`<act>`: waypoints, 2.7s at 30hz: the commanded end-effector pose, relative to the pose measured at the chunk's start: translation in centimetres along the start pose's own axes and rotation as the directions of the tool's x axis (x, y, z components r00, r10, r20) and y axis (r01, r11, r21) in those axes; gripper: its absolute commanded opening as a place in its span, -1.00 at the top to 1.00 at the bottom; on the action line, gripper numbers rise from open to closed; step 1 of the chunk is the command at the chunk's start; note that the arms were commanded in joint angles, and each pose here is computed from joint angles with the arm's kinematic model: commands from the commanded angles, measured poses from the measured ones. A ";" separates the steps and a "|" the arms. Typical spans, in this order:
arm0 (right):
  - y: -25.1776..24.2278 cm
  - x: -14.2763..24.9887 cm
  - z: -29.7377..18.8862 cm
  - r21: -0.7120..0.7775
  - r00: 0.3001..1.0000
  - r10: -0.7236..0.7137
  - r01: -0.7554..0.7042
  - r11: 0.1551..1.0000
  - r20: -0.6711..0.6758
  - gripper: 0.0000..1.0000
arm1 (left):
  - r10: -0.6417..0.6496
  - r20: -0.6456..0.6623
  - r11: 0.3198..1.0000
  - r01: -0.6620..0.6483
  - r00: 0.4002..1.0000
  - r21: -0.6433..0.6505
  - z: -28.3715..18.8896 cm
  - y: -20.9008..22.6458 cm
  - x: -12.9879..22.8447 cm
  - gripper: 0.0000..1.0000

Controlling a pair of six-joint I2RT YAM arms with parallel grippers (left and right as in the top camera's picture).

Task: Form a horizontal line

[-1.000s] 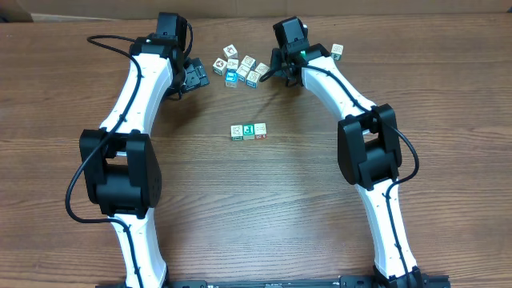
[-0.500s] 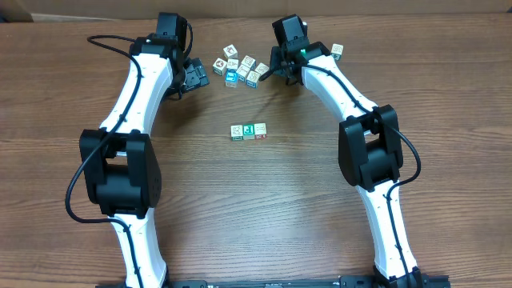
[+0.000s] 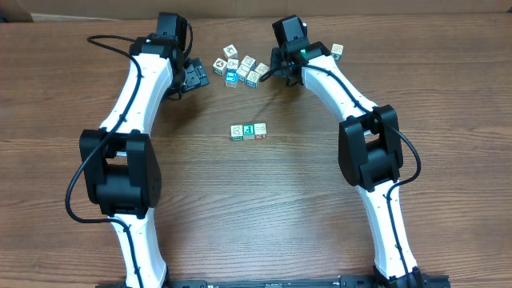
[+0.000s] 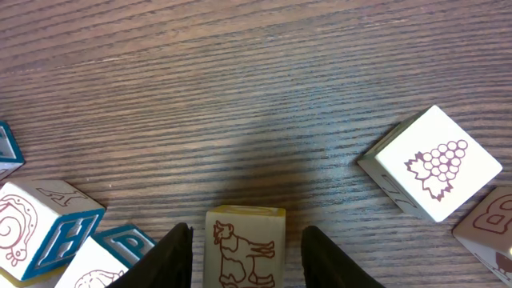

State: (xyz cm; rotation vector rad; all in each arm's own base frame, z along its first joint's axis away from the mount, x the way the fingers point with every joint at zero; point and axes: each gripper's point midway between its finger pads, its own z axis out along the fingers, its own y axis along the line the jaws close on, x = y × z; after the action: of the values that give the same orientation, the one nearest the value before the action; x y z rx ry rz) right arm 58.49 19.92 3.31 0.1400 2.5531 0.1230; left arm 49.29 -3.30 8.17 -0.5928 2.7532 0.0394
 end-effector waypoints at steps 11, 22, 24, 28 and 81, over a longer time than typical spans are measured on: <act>0.0 -0.4 -0.6 0.008 1.000 -0.008 0.008 1.000 0.019 0.17 | 0.016 0.007 1.000 -0.016 1.000 -0.007 0.2 -0.1 -0.3 -1.00; -0.1 -0.4 -0.6 0.009 1.000 -0.007 0.007 1.000 0.019 0.22 | 0.016 0.007 1.000 -0.016 1.000 -0.007 0.2 -0.1 -0.3 -0.99; -0.2 -0.4 -0.6 0.010 1.000 -0.007 0.007 1.000 0.017 0.21 | 0.016 0.007 1.000 -0.016 1.000 -0.007 0.2 -0.1 -0.3 -1.00; -0.3 0.2 0.1 0.016 1.000 -0.009 0.009 1.000 0.005 0.09 | 0.016 0.007 1.000 -0.016 1.000 -0.007 0.2 -0.1 -0.3 -1.00; -0.3 0.4 0.1 0.019 1.000 -0.011 0.012 1.000 -0.005 0.39 | 0.016 0.007 1.000 -0.016 1.000 -0.007 0.2 -0.1 -0.3 -1.00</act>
State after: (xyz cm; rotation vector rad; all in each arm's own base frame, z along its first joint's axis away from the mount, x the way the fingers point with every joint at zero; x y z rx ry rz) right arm 58.23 19.70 2.84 0.1378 2.5642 0.1065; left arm 49.29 -3.30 8.17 -0.5933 2.7531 0.0393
